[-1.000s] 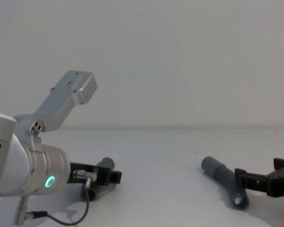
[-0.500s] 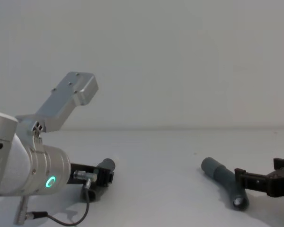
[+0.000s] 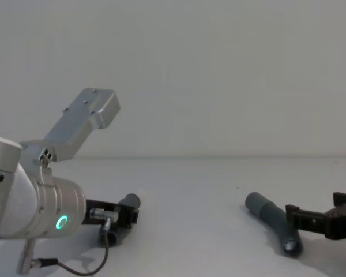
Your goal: Use both hands to pick up one end of the pipe from the table, align the ends, and insert them.
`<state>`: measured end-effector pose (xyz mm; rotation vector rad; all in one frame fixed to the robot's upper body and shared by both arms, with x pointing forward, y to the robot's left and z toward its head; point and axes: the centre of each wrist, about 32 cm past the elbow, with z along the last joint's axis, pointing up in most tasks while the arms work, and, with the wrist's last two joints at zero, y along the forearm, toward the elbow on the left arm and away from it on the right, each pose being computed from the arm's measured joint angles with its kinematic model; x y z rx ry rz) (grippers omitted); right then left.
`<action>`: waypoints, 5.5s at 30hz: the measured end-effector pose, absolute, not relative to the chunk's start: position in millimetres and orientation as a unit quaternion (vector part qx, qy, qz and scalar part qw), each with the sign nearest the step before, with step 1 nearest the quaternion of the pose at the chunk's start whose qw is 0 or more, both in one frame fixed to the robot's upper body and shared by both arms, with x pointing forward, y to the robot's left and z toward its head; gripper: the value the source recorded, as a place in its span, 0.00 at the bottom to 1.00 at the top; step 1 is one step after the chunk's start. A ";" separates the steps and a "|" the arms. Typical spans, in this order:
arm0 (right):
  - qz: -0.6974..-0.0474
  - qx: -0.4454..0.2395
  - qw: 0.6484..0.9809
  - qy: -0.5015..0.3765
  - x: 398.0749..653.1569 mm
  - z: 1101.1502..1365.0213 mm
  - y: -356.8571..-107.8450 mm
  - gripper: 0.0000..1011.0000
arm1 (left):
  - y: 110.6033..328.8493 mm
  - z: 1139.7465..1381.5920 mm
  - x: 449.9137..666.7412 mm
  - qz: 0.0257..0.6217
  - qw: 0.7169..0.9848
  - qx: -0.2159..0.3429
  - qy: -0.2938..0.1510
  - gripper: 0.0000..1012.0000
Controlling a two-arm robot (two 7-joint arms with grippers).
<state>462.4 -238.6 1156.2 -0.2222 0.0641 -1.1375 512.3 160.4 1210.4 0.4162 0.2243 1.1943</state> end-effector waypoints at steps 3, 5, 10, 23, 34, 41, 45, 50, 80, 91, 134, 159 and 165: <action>-0.537 -0.105 0.837 0.028 461.5 1158.6 -237.9 0.99 | 160.9 1210.0 512.1 0.556 0.802 0.192 0.103 0.32; -0.536 -0.105 0.837 0.027 461.0 1159.9 -237.4 0.99 | 162.0 1209.8 511.9 0.555 0.804 0.190 0.099 0.32; -0.536 -0.105 0.838 0.021 458.3 1167.0 -235.1 0.99 | 167.5 1211.1 511.9 0.547 0.814 0.177 0.083 0.32; -0.527 -0.114 0.842 0.013 440.8 1189.9 -218.6 0.99 | 191.6 1220.7 513.2 0.496 0.854 0.152 0.045 0.32; -0.522 -0.134 0.842 0.037 429.8 1195.5 -205.0 0.99 | 214.6 1232.8 514.1 0.430 0.890 0.151 0.020 0.32; -0.519 -0.146 0.840 0.054 430.5 1196.5 -196.4 0.99 | 228.3 1245.3 516.4 0.384 0.909 0.160 0.001 0.32; -0.519 -0.152 0.839 0.061 434.7 1196.5 -192.5 0.99 | 235.0 1254.0 518.4 0.356 0.919 0.167 -0.010 0.32; -0.520 -0.156 0.837 0.068 442.5 1196.7 -188.1 0.99 | 242.7 1264.7 521.2 0.326 0.928 0.177 -0.022 0.32; -0.549 -0.180 0.810 0.104 473.3 1187.7 -183.7 0.99 | 263.4 1292.5 526.9 0.224 0.950 0.213 -0.040 0.32; -0.560 -0.187 0.799 0.115 481.8 1184.2 -178.5 0.87 | 260.9 1289.5 526.3 0.218 0.952 0.210 -0.036 0.32; -0.548 -0.174 0.815 0.068 487.4 1173.0 -196.6 0.25 | 258.9 1282.7 540.0 0.210 0.956 0.203 -0.037 0.32; -0.423 -0.155 0.878 -0.159 474.6 1181.4 -256.1 0.25 | 261.3 1298.3 545.1 0.146 0.966 0.203 -0.062 0.32; -0.378 -0.162 0.887 -0.210 473.4 1183.6 -271.3 0.25 | 262.9 1300.7 545.6 0.131 0.967 0.208 -0.062 0.32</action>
